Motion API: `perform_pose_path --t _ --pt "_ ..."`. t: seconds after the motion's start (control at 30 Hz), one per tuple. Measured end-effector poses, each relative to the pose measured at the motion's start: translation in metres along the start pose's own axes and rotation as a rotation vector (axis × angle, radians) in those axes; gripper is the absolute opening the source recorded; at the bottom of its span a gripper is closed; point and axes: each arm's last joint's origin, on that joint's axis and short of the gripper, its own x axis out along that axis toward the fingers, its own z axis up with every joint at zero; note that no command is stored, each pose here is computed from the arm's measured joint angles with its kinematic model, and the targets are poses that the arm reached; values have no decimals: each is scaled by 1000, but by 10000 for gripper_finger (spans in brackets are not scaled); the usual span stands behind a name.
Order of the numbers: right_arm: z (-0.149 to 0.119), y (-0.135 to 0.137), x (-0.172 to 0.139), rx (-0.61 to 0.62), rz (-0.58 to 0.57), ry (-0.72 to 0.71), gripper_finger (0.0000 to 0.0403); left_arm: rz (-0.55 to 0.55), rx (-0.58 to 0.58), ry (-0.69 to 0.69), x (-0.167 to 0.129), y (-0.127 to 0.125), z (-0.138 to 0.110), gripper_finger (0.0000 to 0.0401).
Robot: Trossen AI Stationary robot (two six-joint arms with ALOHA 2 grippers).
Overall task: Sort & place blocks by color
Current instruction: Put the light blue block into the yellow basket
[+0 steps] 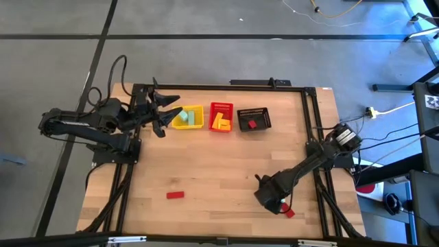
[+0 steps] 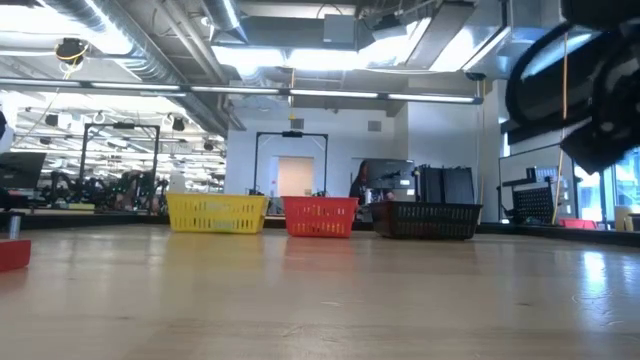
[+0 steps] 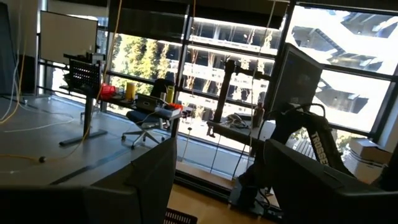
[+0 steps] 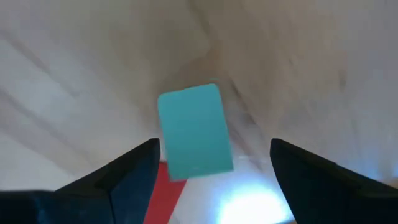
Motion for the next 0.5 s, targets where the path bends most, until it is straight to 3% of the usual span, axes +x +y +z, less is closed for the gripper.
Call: perform_pose_path --t 0.2,0.3,0.43,0.5 --pt "4 4 8 -64 1 9 283 41 -7 -18 0 1 1 233" --pt "4 4 7 -104 -14 -24 232 62 -10 -24 0 2 2 233" --pt "2 -3 1 -247 -92 -77 129 89 -12 -30 0 2 2 233" --pt "-2 -16 -3 -318 -183 -101 134 105 -12 -32 0 3 2 233"
